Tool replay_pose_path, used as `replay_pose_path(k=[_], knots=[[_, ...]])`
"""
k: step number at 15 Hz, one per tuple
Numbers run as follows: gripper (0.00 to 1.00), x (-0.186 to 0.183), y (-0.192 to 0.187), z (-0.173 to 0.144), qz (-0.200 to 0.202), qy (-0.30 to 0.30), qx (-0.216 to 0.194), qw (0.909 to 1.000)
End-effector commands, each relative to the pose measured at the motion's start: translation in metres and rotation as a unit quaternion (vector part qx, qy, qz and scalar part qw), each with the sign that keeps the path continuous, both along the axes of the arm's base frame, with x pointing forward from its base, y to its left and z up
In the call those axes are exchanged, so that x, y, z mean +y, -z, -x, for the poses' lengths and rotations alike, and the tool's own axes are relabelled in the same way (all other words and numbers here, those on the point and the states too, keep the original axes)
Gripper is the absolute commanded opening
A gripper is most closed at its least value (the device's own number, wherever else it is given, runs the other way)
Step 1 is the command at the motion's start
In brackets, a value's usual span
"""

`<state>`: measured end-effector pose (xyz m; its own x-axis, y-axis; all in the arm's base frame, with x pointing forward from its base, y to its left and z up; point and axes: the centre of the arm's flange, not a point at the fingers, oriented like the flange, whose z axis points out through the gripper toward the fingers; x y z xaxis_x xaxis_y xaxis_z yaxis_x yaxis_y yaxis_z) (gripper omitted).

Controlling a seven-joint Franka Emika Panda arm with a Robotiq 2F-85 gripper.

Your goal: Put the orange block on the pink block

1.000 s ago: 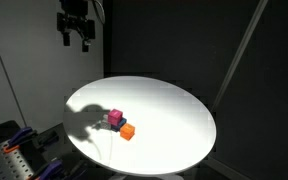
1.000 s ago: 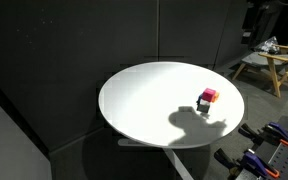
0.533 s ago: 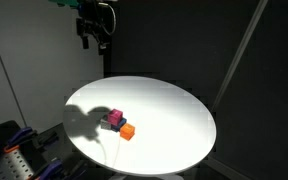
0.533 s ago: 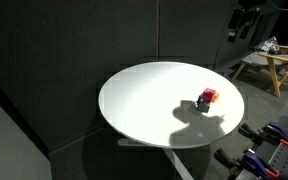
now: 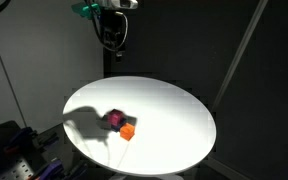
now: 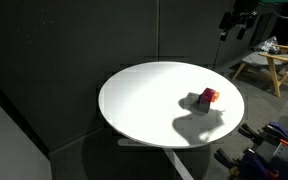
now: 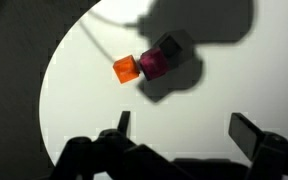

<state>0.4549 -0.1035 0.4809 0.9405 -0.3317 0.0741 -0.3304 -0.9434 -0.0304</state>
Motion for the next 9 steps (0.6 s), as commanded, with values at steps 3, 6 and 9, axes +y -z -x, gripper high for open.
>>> replay_pose_path(k=[3,6,9], knots=[[1.00,-0.030,0.016,-0.040,-0.012,0.108,0.011,0.9941],[1.00,-0.043,0.031,-0.056,-0.012,0.149,0.016,0.9886],[1.00,-0.055,0.049,-0.073,-0.011,0.185,0.021,0.9825]])
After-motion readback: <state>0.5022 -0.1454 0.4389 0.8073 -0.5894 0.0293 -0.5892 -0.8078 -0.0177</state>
